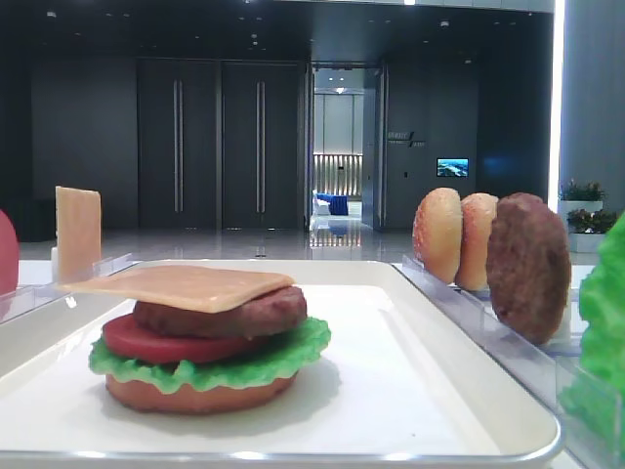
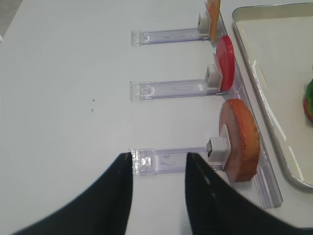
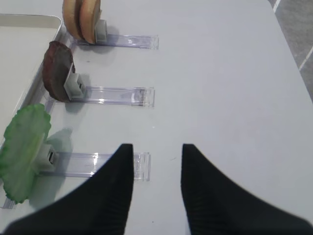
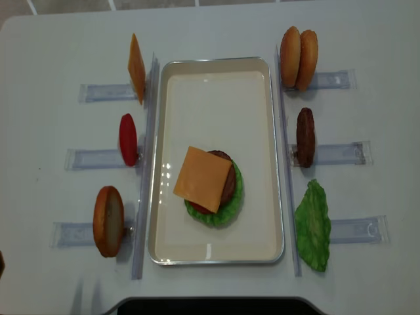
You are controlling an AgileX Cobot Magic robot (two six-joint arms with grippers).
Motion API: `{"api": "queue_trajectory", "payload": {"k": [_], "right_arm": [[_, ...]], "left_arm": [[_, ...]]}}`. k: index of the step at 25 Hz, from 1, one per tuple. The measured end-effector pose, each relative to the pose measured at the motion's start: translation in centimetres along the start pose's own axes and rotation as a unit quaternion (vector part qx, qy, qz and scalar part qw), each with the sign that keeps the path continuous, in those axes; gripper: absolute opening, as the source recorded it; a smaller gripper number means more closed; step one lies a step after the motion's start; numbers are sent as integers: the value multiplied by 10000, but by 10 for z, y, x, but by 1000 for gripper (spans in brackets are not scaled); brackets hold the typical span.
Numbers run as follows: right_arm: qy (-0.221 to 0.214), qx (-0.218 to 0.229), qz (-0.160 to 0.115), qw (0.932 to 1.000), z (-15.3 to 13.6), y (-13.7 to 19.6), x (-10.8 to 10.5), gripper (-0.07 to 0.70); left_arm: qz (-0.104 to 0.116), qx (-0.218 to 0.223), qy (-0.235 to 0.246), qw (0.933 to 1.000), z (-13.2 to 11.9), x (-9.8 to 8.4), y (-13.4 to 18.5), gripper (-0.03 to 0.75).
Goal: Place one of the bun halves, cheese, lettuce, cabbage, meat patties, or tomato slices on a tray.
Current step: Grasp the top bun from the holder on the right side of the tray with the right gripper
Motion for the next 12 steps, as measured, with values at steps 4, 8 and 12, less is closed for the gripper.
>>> {"api": "queue_trajectory", "payload": {"k": [4, 8, 12], "right_arm": [[0, 0, 0, 10000, 0, 0, 0, 235], [0, 0, 0, 10000, 0, 0, 0, 235], [0, 0, 0, 10000, 0, 0, 0, 235]], "left_arm": [[0, 0, 0, 10000, 0, 0, 0, 282], [0, 0, 0, 10000, 0, 0, 0, 282], [0, 0, 0, 10000, 0, 0, 0, 282]]}}
Point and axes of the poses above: a point on each arm's last joint axis where the gripper is mounted, z pointing back along that axis away from the gripper, x along the wrist's bending axis when the last joint is at zero, y = z × x, the point moved 1 cm from there along -z, pointing out along that axis toward the gripper, and after that the axes turned 9 degrees about -z, right-handed, at the moved point
